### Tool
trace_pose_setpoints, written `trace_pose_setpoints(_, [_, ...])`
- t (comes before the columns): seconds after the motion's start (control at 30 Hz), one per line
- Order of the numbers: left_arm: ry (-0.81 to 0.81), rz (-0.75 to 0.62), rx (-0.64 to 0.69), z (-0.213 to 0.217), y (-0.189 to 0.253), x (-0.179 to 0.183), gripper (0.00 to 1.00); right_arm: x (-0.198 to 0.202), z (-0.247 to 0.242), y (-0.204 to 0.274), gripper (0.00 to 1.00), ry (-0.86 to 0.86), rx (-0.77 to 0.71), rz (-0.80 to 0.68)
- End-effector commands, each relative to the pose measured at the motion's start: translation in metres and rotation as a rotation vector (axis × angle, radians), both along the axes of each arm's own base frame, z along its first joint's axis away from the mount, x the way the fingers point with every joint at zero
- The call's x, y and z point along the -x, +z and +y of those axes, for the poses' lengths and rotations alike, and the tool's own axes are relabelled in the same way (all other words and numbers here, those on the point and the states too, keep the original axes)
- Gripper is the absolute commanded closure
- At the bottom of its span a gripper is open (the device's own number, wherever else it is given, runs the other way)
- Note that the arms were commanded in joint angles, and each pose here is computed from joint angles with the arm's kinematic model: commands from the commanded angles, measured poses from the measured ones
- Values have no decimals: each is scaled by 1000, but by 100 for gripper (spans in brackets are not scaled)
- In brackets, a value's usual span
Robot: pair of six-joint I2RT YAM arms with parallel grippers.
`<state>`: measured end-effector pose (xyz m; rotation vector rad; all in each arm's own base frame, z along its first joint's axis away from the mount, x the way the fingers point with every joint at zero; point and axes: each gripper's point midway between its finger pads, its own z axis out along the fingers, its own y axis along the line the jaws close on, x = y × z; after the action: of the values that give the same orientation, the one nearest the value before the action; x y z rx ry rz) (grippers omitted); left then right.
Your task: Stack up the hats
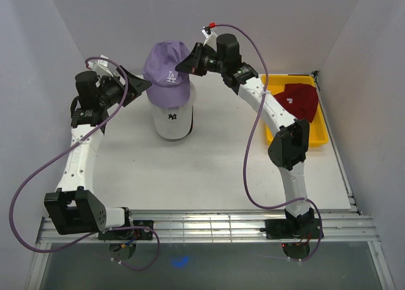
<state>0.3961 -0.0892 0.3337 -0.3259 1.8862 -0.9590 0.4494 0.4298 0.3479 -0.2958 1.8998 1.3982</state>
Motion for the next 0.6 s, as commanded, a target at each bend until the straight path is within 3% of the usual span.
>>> trace_pose_setpoints(0.0, [-68,-98,30,-8,15,1,17,15,-7,71,91,24,-111,-114])
trace_pose_setpoints(0.57, [-198,-182,106,-26,19,4,18,25,-18,102,92,50,-188,-113])
